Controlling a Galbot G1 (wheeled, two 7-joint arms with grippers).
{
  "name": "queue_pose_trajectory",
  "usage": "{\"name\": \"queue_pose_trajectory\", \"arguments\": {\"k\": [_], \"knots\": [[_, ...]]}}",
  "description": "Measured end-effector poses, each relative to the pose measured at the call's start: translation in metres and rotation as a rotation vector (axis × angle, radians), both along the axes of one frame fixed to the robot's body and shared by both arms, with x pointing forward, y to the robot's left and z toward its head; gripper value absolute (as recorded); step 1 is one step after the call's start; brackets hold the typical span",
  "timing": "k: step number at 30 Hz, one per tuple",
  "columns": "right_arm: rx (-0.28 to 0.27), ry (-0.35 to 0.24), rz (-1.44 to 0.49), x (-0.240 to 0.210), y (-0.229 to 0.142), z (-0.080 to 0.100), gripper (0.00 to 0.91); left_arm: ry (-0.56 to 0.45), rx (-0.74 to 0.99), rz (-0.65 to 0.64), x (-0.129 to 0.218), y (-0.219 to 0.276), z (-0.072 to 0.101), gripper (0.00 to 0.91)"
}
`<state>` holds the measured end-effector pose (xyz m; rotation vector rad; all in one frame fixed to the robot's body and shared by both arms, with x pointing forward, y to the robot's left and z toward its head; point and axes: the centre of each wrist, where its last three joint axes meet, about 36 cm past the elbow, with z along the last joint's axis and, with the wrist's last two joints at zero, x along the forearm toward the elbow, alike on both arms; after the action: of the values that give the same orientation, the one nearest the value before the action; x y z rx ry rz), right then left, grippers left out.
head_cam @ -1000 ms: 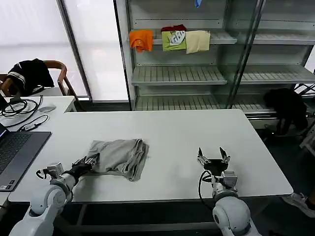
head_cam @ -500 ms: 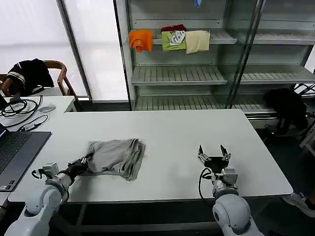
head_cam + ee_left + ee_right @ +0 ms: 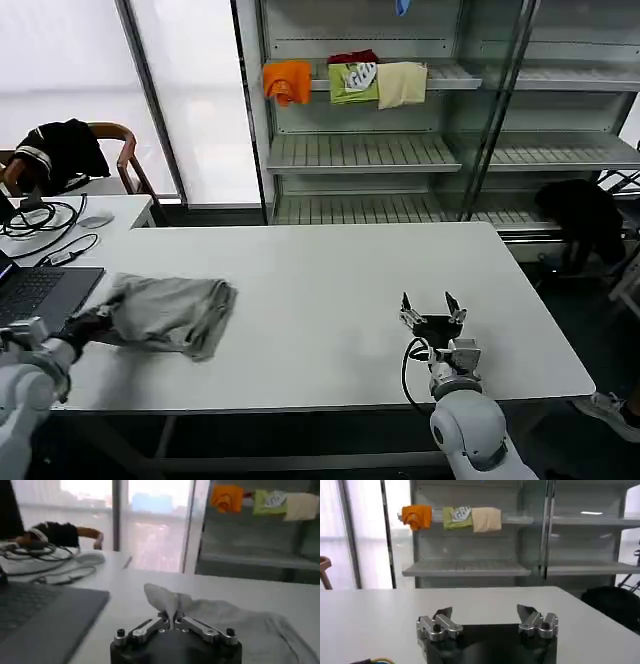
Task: Fold and organize the clothes.
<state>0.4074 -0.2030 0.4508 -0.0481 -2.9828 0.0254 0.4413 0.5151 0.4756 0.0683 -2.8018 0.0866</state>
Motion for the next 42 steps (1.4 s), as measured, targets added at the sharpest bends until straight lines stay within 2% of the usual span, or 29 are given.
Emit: {"name": "queue_pose_trajectory", "arguments": {"k": [4, 7, 11, 17, 23, 34, 42], "knots": [[0.002, 0.000, -0.002, -0.001, -0.001, 0.000, 0.907, -0.010, 0.072, 0.047, 0.002, 0.041, 0.023, 0.000], [0.003, 0.002, -0.003, -0.002, -0.001, 0.000, 0.907, -0.005, 0.106, 0.059, 0.001, 0.059, 0.032, 0.000], [0.005, 0.006, -0.005, -0.004, -0.001, -0.002, 0.907, 0.001, 0.136, 0.060, 0.000, 0.066, 0.036, 0.010], [-0.001, 0.009, -0.013, -0.009, -0.003, -0.003, 0.907, 0.006, 0.137, 0.030, 0.001, 0.051, 0.030, 0.010], [-0.004, 0.014, -0.022, -0.012, -0.005, -0.005, 0.907, 0.005, 0.118, -0.051, 0.005, 0.002, 0.022, 0.010], [-0.014, 0.045, -0.051, -0.020, -0.006, -0.012, 0.907, -0.017, 0.064, -0.282, 0.020, -0.147, 0.026, 0.010], [-0.023, 0.059, -0.060, -0.022, -0.004, -0.014, 0.907, 0.009, 0.031, -0.455, 0.034, -0.247, 0.007, 0.010]]}}
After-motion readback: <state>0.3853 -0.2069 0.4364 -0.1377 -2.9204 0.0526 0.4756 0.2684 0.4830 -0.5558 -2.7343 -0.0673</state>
